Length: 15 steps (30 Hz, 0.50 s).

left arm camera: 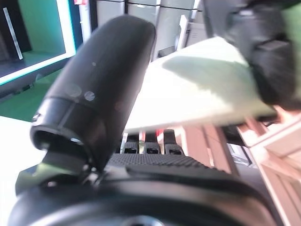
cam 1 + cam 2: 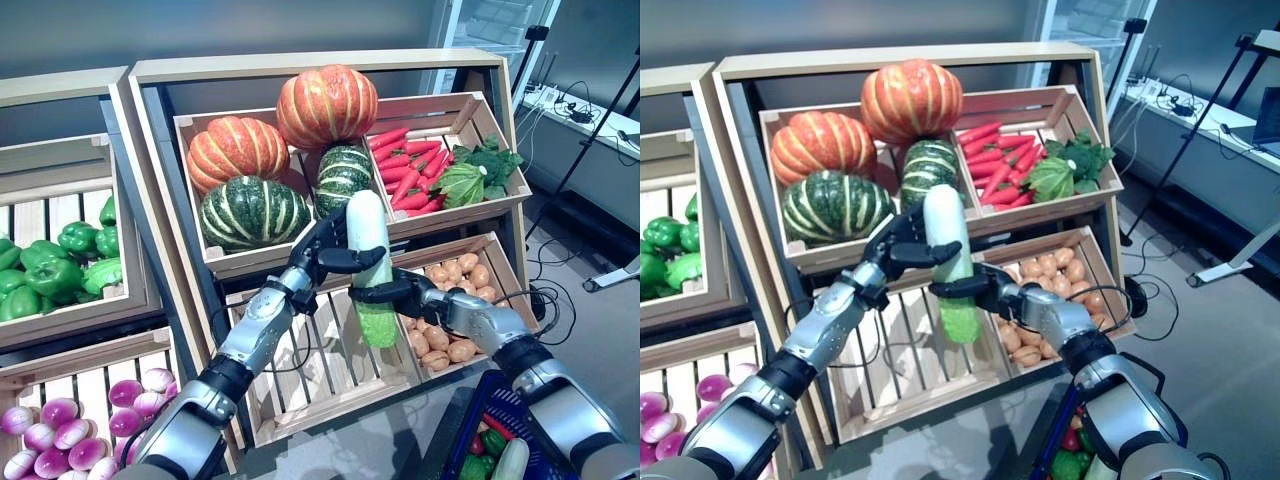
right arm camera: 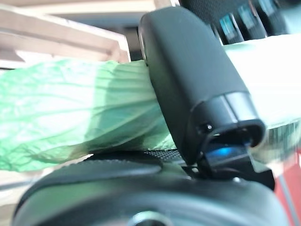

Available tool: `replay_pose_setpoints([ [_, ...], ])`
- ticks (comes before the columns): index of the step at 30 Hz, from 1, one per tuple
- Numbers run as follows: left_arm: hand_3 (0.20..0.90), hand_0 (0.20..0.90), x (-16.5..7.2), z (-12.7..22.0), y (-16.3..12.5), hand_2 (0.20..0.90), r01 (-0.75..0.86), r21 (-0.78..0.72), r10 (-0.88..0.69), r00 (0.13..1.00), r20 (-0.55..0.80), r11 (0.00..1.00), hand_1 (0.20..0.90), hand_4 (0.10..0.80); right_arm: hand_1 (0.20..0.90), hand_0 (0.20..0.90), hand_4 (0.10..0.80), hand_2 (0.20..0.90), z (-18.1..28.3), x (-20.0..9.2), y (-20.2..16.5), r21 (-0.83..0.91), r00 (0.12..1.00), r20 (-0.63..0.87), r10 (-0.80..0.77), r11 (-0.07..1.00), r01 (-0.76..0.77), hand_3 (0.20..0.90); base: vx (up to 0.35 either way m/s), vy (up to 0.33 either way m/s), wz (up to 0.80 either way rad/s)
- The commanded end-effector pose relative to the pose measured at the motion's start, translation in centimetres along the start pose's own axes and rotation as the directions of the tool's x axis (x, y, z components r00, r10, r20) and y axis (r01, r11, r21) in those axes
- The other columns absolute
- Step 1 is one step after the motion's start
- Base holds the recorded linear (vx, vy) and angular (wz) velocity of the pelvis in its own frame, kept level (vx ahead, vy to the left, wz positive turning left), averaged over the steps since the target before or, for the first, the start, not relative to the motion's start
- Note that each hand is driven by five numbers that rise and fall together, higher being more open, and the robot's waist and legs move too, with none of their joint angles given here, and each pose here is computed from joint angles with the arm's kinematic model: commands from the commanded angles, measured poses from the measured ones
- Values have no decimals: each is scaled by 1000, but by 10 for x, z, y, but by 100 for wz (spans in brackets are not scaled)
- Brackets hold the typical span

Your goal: Put vegetables into the basket

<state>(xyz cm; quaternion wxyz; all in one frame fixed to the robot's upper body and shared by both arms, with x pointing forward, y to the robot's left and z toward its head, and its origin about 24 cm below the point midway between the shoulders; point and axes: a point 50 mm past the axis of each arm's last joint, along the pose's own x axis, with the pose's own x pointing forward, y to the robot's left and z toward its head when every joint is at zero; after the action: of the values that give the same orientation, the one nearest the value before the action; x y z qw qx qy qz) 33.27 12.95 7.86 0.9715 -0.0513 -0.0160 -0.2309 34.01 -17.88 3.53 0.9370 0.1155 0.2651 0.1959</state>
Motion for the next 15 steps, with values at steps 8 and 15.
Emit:
replay_pose_setpoints([
  [8, 900, 900, -21, 36, 64, 900, -61, 297, 54, 998, 31, 953, 900, 800, 300, 300, 400, 300, 64, -84, -95, 109, 835, 372, -404, 913, 393, 300, -8, -1, -9],
  [15, 900, 900, -35, 38, 87, 900, -103, 363, 116, 993, -12, 926, 900, 800, 300, 300, 400, 300, 61, -138, -141, 154, 693, 379, -614, 780, 607, 300, -9, -6, -4],
])
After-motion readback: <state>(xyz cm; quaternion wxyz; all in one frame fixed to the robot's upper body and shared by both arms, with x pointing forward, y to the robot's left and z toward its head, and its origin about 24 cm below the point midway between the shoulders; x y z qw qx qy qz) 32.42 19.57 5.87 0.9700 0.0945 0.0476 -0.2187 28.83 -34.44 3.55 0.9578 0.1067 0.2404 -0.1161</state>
